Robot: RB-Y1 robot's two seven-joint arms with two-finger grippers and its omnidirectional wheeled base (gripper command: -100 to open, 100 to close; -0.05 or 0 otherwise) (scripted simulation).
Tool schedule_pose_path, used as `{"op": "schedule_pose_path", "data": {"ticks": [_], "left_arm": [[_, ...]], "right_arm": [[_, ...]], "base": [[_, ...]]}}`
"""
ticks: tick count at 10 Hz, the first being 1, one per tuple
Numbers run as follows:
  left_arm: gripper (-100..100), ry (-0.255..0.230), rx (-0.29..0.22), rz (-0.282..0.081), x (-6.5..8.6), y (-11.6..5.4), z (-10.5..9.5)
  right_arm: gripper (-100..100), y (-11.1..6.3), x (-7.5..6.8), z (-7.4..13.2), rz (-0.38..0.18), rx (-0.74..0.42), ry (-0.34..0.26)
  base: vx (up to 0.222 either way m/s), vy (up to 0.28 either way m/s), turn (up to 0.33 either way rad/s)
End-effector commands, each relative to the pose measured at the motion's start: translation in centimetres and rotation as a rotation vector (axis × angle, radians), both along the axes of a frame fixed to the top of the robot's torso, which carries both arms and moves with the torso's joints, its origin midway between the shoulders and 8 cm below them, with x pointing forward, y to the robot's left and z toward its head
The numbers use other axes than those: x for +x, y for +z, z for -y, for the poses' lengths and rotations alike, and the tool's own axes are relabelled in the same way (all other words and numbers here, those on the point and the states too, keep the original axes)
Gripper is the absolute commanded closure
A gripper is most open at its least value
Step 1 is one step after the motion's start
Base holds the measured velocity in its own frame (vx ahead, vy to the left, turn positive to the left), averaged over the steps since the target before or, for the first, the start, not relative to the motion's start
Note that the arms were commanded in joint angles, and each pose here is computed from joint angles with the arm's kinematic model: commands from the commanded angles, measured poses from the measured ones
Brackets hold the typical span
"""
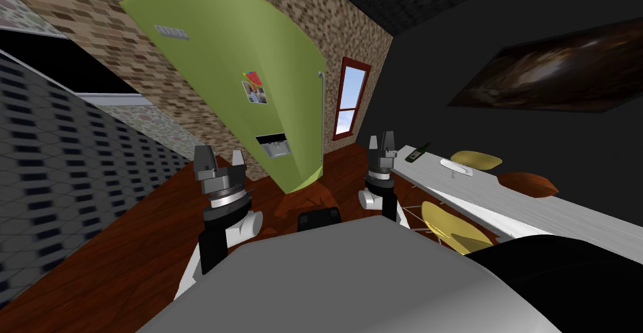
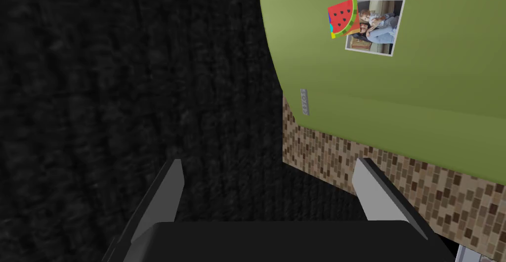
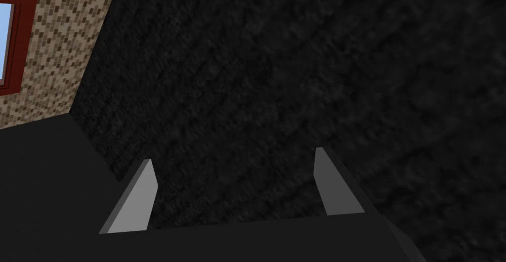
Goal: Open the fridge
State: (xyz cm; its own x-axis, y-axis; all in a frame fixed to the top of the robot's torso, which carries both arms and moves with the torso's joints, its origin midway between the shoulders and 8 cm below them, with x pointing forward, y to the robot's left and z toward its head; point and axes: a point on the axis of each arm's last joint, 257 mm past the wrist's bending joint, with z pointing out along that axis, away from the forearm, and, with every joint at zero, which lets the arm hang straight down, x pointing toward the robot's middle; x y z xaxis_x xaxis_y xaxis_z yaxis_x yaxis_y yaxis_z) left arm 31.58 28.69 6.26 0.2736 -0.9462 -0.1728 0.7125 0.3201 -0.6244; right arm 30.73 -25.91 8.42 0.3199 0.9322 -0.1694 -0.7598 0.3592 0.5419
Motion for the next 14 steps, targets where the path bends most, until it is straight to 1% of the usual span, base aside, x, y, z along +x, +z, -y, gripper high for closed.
{"op": "schedule_pose_path", "data": {"ticks": [1, 9, 10, 12, 14], "left_arm": [[0, 0.000, 0.000, 0.000, 0.0, 0.0, 0.0], [0, 0.000, 0.000, 0.000, 0.0, 0.0, 0.0], [-100, -0.029, 0.021, -0.023, 0.8, -0.4, 0.4], [-100, -0.063, 0.040, -0.055, 1.8, -0.9, 0.8], [-100, -0.103, 0.061, -0.097, 3.1, -1.6, 1.2]], "right_arm": [[0, 0.0, 0.0, 0.0, 0.000, 0.000, 0.000], [0, 0.0, 0.0, 0.0, 0.000, 0.000, 0.000], [0, 0.0, 0.0, 0.0, 0.000, 0.000, 0.000], [0, 0.0, 0.0, 0.0, 0.000, 0.000, 0.000], [0, 0.0, 0.0, 0.0, 0.000, 0.000, 0.000]], "base": [[0.000, 0.000, 0.000], [0.000, 0.000, 0.000], [0.023, -0.019, -0.029], [0.039, -0.051, -0.036], [0.060, -0.065, -0.042]]}}
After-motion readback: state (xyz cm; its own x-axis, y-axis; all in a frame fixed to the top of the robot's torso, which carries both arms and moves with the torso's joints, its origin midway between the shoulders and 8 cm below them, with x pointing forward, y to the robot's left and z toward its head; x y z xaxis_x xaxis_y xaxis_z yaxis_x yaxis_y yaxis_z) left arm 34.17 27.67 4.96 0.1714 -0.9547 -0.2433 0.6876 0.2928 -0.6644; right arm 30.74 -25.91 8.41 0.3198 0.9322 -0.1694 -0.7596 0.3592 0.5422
